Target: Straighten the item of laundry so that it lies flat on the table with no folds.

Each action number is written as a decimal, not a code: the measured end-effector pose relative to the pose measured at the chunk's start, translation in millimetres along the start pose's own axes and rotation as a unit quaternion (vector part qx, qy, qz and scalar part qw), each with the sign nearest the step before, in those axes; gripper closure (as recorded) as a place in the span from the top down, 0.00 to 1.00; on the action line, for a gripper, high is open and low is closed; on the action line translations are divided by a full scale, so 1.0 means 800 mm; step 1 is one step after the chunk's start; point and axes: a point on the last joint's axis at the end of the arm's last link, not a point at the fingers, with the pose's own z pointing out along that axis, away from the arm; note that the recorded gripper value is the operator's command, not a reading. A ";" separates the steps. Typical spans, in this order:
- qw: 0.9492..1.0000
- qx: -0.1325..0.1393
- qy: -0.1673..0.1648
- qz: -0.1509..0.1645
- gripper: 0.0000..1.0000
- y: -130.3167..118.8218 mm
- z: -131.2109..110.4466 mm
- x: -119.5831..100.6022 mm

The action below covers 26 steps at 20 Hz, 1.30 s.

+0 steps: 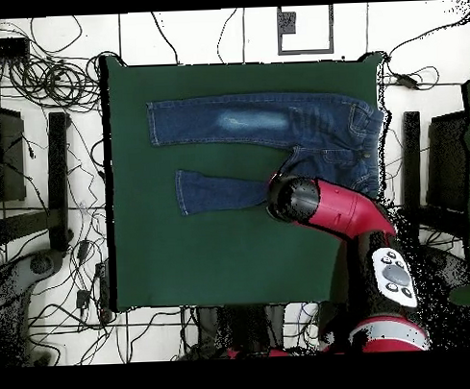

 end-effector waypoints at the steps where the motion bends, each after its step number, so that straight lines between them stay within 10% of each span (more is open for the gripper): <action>1: 1.000 0.001 0.001 0.002 1.00 0.002 0.001 0.001; 26: 1.000 0.009 -0.016 0.018 1.00 0.071 -0.014 0.006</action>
